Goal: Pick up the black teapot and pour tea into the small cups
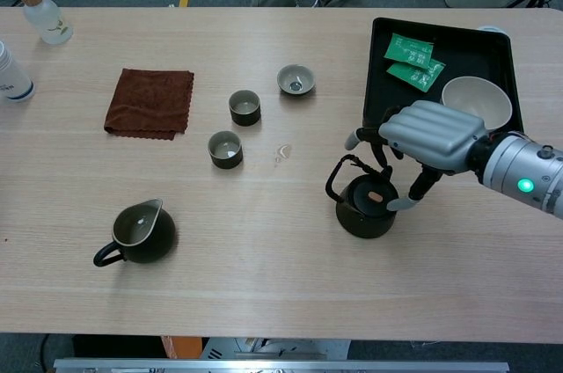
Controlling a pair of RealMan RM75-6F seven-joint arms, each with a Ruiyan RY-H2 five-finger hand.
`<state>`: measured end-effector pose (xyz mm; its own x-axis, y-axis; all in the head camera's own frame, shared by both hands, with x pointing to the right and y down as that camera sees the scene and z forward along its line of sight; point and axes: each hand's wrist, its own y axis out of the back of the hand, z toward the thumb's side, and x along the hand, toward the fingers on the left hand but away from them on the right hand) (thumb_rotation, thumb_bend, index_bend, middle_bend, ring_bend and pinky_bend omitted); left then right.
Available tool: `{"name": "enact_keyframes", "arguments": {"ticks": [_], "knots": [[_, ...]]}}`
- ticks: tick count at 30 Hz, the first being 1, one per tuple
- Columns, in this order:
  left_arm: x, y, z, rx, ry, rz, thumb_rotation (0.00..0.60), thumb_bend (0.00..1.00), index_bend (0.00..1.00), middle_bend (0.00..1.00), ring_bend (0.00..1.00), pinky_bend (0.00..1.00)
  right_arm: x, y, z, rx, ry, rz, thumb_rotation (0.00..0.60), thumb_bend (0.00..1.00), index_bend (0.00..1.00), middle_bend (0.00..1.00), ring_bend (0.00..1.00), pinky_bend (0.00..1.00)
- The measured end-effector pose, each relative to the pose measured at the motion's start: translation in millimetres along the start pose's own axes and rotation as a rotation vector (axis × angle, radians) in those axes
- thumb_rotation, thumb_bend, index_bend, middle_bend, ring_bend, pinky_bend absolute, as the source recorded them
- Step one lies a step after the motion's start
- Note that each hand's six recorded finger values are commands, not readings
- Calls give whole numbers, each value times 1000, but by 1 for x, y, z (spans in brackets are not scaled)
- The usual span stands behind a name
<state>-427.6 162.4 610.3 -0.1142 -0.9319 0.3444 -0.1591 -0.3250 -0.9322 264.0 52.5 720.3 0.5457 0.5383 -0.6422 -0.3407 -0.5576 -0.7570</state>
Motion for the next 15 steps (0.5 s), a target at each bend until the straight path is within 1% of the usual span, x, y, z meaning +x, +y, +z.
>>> {"name": "enact_keyframes", "arguments": {"ticks": [8,15], "knots": [[-1,-1,-3,2,12,-6,600,297,161,120,113,132,-12,-3,-6,20,-34,14,470,0,213,502,449,184],[-1,-1,-4,2,13,-5,600,297,161,120,113,132,-25,-3,4,26,-17,20,470,0,213,502,442,184]]}}
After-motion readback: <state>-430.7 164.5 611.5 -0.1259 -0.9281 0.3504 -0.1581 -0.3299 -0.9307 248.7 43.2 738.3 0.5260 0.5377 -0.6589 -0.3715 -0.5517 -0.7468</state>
